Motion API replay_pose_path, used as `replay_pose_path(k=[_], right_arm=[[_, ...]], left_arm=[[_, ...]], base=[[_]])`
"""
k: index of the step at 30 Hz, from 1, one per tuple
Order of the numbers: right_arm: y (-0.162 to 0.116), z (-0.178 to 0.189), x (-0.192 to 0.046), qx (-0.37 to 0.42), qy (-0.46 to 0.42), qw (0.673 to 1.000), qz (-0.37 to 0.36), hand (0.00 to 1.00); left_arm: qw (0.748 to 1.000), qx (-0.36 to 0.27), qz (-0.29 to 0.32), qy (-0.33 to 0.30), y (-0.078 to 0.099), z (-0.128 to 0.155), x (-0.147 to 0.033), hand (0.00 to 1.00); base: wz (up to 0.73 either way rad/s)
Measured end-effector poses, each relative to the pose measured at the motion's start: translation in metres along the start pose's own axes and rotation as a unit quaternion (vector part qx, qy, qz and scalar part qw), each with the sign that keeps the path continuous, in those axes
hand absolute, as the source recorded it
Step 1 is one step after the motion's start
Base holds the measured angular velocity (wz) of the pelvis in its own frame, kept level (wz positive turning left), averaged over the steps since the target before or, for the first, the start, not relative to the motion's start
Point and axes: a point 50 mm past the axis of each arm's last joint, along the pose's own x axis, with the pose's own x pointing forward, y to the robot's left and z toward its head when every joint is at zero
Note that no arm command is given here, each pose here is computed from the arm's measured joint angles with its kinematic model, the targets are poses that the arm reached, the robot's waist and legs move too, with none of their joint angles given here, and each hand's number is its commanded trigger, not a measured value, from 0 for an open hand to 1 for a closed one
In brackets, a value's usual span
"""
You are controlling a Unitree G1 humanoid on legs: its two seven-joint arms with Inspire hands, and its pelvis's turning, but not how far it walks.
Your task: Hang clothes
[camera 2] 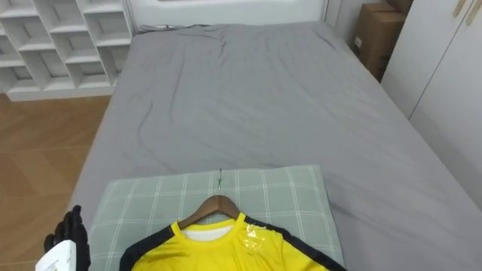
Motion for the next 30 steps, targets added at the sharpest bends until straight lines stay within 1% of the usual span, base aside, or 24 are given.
replay_pose_path(k=[18, 27, 30], right_arm=[[0.0, -0.001, 0.0, 0.002, 0.002, 1.0, -0.004, 0.0], [-0.001, -0.001, 0.0, 0.008, 0.004, 1.0, -0.005, 0.0], [-0.001, -0.001, 0.0, 0.008, 0.005, 1.0, -0.006, 0.0]], left_arm=[[1.0, 0.007, -0.003, -0.011, 0.0, 0.003, 0.001, 0.0], [0.998, 0.033, -0.012, -0.052, -0.002, 0.011, 0.003, 0.0], [0.998, 0.043, -0.017, -0.052, -0.003, 0.011, 0.003, 0.0]], base=[[-0.05], [0.0], [-0.03]])
